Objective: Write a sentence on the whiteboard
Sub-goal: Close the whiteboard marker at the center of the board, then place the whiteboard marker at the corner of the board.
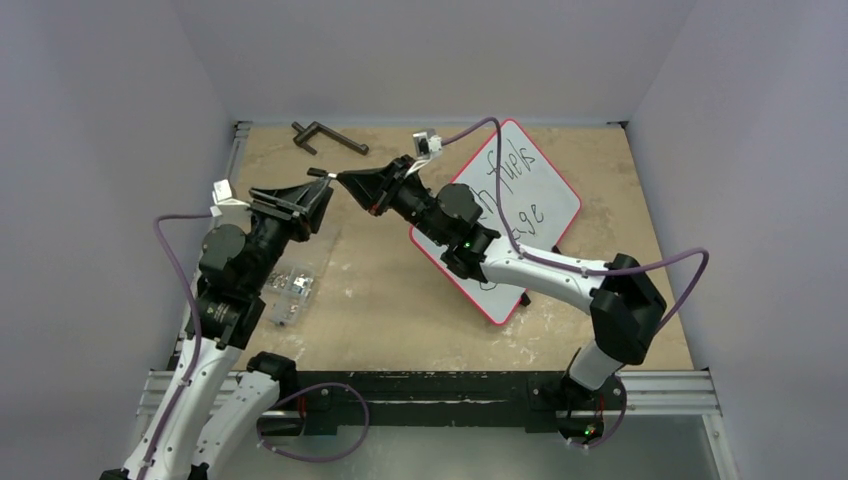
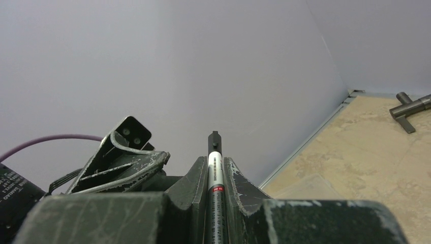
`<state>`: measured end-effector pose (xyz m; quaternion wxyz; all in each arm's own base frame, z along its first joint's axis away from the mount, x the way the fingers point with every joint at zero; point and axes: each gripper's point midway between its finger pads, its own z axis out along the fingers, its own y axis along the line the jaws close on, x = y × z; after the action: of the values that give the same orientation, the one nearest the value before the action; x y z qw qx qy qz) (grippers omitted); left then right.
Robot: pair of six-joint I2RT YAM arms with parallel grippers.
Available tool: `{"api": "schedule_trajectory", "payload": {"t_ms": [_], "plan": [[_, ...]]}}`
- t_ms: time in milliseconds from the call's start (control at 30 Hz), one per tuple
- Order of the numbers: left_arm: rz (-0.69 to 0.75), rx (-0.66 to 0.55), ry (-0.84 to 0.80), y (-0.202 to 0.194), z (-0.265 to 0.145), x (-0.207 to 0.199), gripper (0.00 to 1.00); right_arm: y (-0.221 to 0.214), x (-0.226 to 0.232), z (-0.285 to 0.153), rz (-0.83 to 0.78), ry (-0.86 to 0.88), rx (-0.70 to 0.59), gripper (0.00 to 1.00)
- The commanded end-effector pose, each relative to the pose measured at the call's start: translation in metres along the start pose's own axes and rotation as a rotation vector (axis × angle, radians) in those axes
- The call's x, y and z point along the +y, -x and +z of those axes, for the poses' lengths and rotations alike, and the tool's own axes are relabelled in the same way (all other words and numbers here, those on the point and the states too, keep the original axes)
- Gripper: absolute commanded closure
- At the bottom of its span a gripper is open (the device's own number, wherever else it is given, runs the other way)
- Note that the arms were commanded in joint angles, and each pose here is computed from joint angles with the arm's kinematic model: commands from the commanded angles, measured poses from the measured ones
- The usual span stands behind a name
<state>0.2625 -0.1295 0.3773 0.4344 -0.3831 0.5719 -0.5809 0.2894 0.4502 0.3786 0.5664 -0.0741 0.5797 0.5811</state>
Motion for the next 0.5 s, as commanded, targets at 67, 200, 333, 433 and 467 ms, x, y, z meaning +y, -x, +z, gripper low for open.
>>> {"api": "schedule_trajectory", "payload": {"t_ms": [67,200,333,433,467], "plan": [[0.038,-0.039,-0.024,0.007,-0.002,-0.003,0.64,0.037,0.021,-0.013,-0.047,0.022,-0.087,1.00],[0.032,-0.027,-0.027,0.005,0.003,-0.002,0.64,0.039,0.020,-0.016,-0.059,0.013,-0.088,1.00],[0.031,-0.002,-0.065,0.001,0.009,-0.012,0.66,0.038,0.019,-0.017,-0.055,0.011,-0.088,1.00],[0.021,-0.001,-0.087,0.001,0.013,-0.016,0.69,0.036,0.018,-0.017,-0.050,0.012,-0.084,1.00],[0.016,0.000,-0.094,0.001,0.014,-0.017,0.69,0.036,0.018,-0.018,-0.047,0.012,-0.083,1.00]]}}
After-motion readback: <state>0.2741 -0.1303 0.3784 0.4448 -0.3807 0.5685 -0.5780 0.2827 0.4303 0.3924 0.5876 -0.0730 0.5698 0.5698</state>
